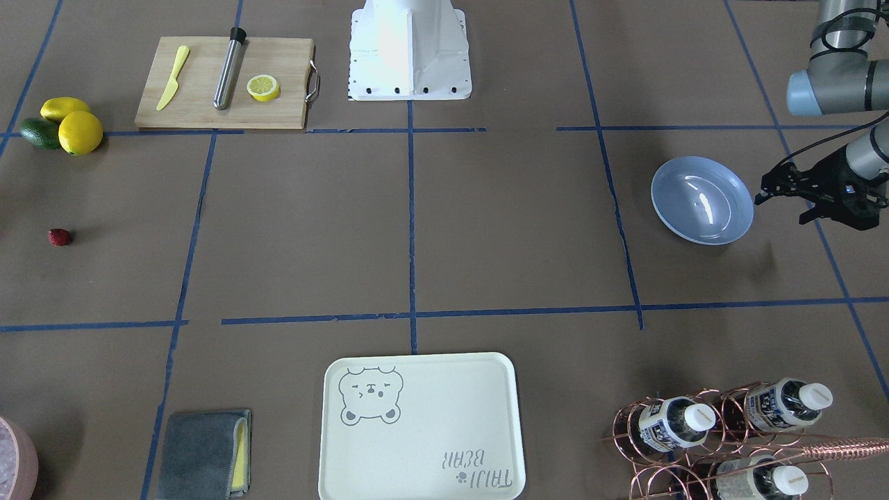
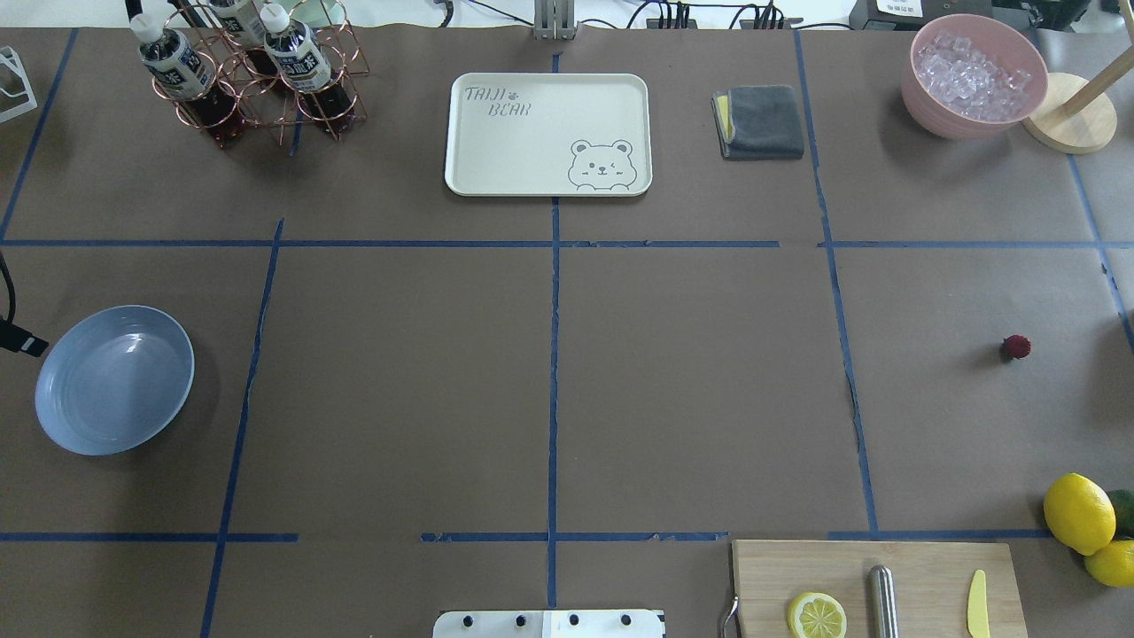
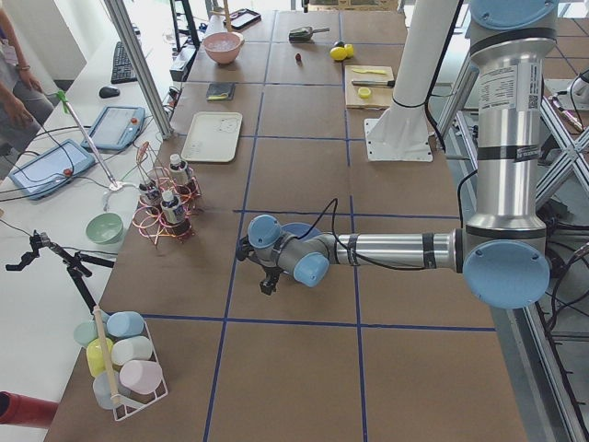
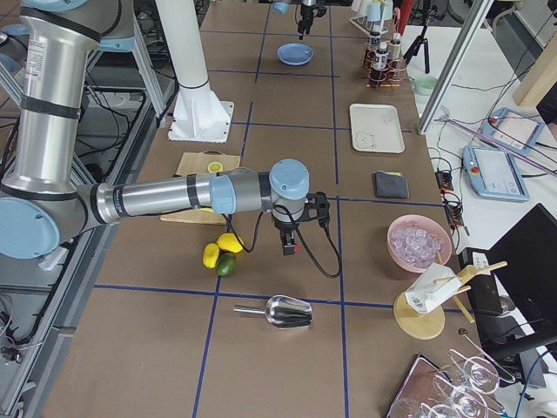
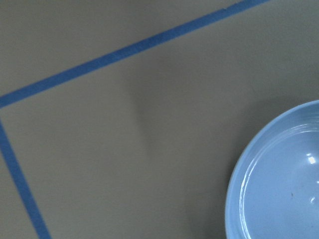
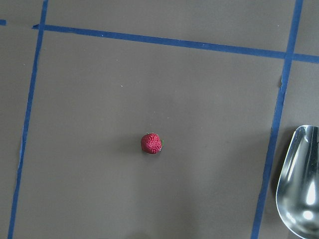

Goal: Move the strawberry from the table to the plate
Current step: 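Grasp the rim of the light blue plate with the left gripper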

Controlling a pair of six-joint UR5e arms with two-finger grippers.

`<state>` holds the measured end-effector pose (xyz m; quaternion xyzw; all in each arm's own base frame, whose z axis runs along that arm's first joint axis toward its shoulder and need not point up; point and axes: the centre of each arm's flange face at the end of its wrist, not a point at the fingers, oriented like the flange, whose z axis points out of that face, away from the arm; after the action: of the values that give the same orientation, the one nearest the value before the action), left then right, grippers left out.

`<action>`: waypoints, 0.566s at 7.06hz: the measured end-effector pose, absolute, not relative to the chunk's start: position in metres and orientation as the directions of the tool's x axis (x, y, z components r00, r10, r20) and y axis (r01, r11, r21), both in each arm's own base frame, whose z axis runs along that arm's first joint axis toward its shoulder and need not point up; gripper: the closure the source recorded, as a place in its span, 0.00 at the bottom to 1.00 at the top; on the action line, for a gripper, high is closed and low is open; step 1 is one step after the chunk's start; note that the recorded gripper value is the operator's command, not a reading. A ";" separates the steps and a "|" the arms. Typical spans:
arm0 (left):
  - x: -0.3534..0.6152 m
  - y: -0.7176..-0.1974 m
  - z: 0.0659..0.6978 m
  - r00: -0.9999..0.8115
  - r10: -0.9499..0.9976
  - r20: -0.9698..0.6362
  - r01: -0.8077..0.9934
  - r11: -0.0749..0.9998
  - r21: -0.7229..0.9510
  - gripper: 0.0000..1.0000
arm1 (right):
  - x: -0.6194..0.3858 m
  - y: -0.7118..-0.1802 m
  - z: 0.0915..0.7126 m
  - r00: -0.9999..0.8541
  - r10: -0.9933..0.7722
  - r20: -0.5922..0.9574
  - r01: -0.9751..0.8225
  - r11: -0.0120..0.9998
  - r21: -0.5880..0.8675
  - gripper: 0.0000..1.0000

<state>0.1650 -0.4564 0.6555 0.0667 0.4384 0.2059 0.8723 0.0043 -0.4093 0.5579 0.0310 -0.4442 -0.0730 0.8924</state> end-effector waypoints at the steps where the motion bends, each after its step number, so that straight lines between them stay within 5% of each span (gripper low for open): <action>1: 0.182 -0.450 0.655 0.517 0.428 -0.741 -0.322 0.900 0.295 0.05 | 0.004 -0.409 0.558 0.594 -0.158 0.789 0.103 0.987 0.121 0.00; 3: 0.201 -0.444 0.656 0.504 0.443 -0.742 -0.349 0.889 0.294 0.99 | 0.004 -0.409 0.558 0.594 -0.158 0.789 0.103 0.987 0.120 0.00; 4: 0.205 -0.444 0.655 0.500 0.449 -0.741 -0.356 0.886 0.297 1.00 | 0.004 -0.409 0.558 0.594 -0.158 0.789 0.103 0.987 0.120 0.00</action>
<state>0.2053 -0.4436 0.6548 0.0527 0.4427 0.2326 0.8644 0.0039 -0.4091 0.5583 0.0308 -0.4446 -0.0731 0.8922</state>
